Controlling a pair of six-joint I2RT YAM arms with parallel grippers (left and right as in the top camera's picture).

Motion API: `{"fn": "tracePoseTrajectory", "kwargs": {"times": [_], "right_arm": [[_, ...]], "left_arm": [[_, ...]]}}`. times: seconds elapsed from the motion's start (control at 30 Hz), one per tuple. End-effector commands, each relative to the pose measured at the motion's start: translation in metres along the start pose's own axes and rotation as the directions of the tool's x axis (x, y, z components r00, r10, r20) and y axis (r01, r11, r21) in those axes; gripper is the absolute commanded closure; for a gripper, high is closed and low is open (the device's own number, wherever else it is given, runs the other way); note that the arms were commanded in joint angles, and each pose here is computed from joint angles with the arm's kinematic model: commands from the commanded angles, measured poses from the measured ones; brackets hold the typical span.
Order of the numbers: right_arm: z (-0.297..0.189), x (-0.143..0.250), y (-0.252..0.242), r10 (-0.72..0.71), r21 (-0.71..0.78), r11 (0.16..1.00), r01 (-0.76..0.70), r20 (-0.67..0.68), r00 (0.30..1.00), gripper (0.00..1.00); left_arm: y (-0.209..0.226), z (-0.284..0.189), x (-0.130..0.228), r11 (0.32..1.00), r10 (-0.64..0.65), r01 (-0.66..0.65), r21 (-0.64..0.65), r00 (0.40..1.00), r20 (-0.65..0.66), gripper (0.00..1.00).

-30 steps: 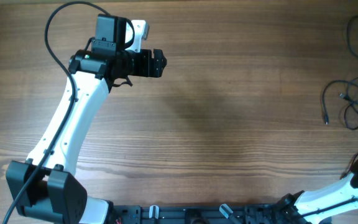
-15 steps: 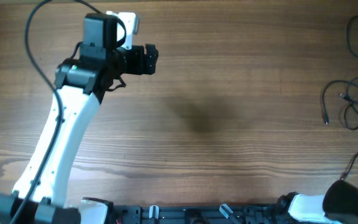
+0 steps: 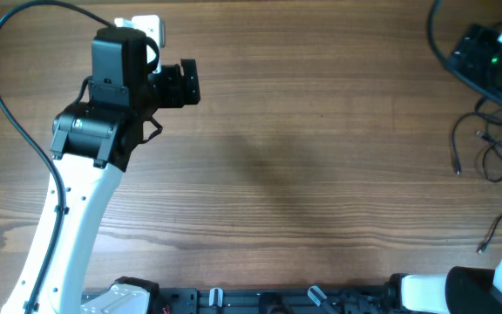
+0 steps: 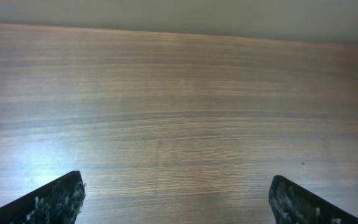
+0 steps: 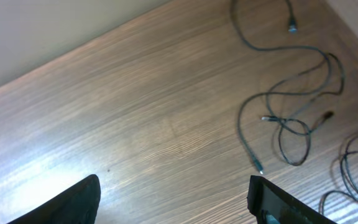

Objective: Untangle cables

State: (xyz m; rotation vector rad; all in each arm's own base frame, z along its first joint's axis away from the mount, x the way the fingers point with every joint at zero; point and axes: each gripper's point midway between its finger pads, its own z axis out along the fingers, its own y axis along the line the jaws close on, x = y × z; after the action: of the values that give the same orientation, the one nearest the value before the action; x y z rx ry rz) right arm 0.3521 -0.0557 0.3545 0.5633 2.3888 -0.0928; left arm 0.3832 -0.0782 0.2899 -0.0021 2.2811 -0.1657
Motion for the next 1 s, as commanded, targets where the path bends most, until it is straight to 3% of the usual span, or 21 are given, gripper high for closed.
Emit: {"fn": "tracePoseTrajectory", "kwargs": {"times": [0.0,0.23,0.53,0.67,0.97], "right_arm": [[-0.01,0.0,0.019,-0.053,-0.028,0.998,0.054,0.032,0.998,0.2],[0.0,0.017,0.055,-0.144,-0.078,0.987,0.142,-0.017,0.989,0.19],[0.047,0.033,0.105,-0.283,-0.119,0.955,0.273,-0.076,0.956,0.13],[0.07,0.033,0.133,-0.339,-0.148,0.933,0.328,-0.056,0.939,0.02],[0.101,0.055,0.159,-0.391,-0.17,0.913,0.37,-0.118,0.913,0.0]], "left_arm": [[0.008,-0.006,0.0,0.998,-0.041,0.041,-0.044,0.999,0.014,0.03],[0.008,-0.006,0.002,0.995,-0.089,0.089,-0.047,0.996,0.005,0.03],[0.017,-0.006,-0.001,0.991,-0.091,0.093,-0.095,0.995,0.027,0.03],[0.008,0.002,-0.016,0.998,0.025,-0.021,-0.055,0.997,0.067,0.0],[-0.017,0.044,-0.002,0.989,0.129,-0.128,0.078,0.992,-0.007,0.0]]}}
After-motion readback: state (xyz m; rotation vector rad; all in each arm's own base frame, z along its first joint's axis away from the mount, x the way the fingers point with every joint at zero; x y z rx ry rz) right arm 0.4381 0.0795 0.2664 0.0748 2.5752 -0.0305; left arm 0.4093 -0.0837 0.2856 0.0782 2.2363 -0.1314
